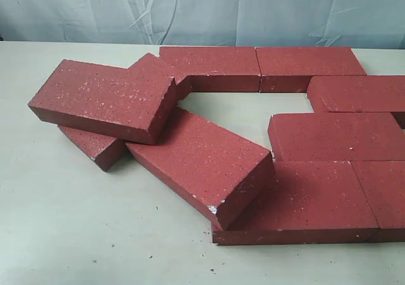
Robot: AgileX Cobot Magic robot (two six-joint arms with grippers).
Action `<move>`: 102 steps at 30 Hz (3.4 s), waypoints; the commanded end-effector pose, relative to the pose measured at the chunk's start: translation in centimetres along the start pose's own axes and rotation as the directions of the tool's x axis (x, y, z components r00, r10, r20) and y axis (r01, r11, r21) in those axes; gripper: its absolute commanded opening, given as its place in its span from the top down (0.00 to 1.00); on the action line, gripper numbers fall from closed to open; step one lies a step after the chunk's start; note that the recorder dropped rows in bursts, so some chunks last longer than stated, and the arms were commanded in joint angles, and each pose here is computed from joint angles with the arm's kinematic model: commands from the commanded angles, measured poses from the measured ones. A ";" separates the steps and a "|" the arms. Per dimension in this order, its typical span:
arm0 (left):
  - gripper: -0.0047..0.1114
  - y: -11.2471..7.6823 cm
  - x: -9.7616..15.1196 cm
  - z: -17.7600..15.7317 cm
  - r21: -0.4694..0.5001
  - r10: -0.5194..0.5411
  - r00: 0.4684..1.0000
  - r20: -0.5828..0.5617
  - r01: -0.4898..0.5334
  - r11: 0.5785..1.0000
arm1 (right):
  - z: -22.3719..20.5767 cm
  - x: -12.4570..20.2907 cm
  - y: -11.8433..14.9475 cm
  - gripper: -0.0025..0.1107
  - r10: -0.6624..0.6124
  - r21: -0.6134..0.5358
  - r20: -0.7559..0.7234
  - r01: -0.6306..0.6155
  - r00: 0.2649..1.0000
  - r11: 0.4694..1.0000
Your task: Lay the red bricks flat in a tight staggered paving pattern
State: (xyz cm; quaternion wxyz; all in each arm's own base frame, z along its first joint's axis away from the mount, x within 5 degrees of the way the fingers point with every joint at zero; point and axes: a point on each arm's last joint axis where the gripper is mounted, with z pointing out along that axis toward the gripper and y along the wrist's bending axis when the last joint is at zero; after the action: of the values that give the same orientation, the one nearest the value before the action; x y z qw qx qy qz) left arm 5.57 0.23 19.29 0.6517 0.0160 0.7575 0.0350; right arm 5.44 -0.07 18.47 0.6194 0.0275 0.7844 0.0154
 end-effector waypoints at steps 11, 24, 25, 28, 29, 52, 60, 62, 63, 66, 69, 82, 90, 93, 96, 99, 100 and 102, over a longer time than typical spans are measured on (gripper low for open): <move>0.96 0.0 0.0 0.0 -0.002 -0.001 1.000 0.009 0.001 1.000 | 0.0 -0.1 0.0 0.98 -0.004 0.004 0.016 0.004 1.000 1.000; 0.96 -0.1 -1.4 -0.1 0.025 -0.120 0.979 0.164 0.118 0.993 | -0.4 -2.5 0.2 0.98 -0.002 -0.015 0.285 0.007 0.959 1.000; 0.96 0.0 -1.5 -0.1 0.025 -0.122 0.977 0.175 0.119 0.993 | -0.5 -2.7 0.2 0.98 -0.002 -0.017 0.304 0.007 0.953 1.000; 0.96 0.0 -1.9 -0.2 0.039 -0.184 0.959 0.213 0.180 0.983 | -0.7 -3.4 0.2 0.98 0.002 -0.022 0.376 0.007 0.927 1.000; 0.96 0.0 -2.0 -0.3 0.044 -0.206 0.951 0.230 0.201 0.979 | -0.8 -3.6 0.2 0.98 0.005 -0.025 0.398 0.006 0.917 1.000; 0.96 1.1 -8.0 0.5 0.057 -0.281 0.832 0.479 0.290 0.955 | 2.0 -14.4 1.7 0.98 -0.042 -0.081 0.513 0.097 0.857 0.992; 0.96 0.8 -12.9 5.8 0.033 -0.142 0.911 0.388 0.140 0.990 | 9.2 -17.1 2.0 0.98 -0.172 -0.066 0.291 0.199 0.941 0.978; 0.96 0.7 -13.6 7.3 0.034 -0.106 0.931 0.349 0.101 0.994 | 10.5 -17.3 1.9 0.98 -0.185 -0.058 0.236 0.204 0.954 0.977; 0.96 0.6 -13.8 8.2 0.035 -0.086 0.944 0.318 0.079 0.996 | 11.1 -17.3 1.8 0.98 -0.189 -0.057 0.206 0.204 0.960 0.977; 0.96 0.5 -13.8 11.2 0.038 -0.048 0.979 0.199 0.041 0.998 | 13.0 -17.2 1.6 0.98 -0.200 -0.048 0.120 0.207 0.973 0.977; 0.96 0.4 -13.4 14.0 0.041 -0.018 0.998 0.064 0.015 0.999 | 14.7 -16.8 1.5 0.98 -0.215 -0.041 0.033 0.216 0.976 0.975; 0.96 0.5 -11.0 19.6 0.037 0.030 0.919 -0.394 -0.017 0.999 | 18.5 -14.8 3.8 0.98 -0.337 -0.113 -0.391 0.318 0.856 0.941; 0.96 -4.8 -10.0 18.1 0.327 0.278 0.808 -0.520 -0.112 0.938 | 15.8 -13.1 10.0 0.98 -0.605 -0.593 -0.429 0.297 0.671 0.749; 0.96 -7.6 -9.5 16.8 0.544 0.438 0.756 -0.486 -0.130 0.829 | 13.7 -12.6 13.0 0.98 -0.715 -0.834 -0.258 0.225 0.650 0.505; 0.96 -9.2 -8.3 15.9 0.691 0.531 0.688 -0.494 -0.060 0.721 | 12.4 -11.8 15.2 0.98 -0.748 -0.897 -0.181 0.204 0.638 0.392; 0.96 -10.8 -7.6 15.3 0.816 0.616 0.672 -0.411 -0.029 0.577 | 11.7 -10.1 16.9 0.98 -0.820 -0.943 -0.141 0.177 0.555 0.282; 0.96 -11.2 -7.4 15.2 0.837 0.630 0.670 -0.393 -0.023 0.546 | 11.6 -9.7 17.2 0.98 -0.838 -0.950 -0.127 0.178 0.530 0.256; 0.96 -11.9 -7.0 15.1 0.862 0.654 0.662 -0.365 -0.024 0.506 | 11.8 -8.5 17.7 0.98 -0.875 -0.962 -0.113 0.167 0.471 0.214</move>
State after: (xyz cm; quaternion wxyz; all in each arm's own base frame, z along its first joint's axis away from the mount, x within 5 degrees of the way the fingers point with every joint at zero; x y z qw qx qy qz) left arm 22.00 -10.69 23.37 0.2439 0.4263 0.8586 -0.1471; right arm 19.51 16.33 26.22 0.2078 -0.5603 0.7779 0.1945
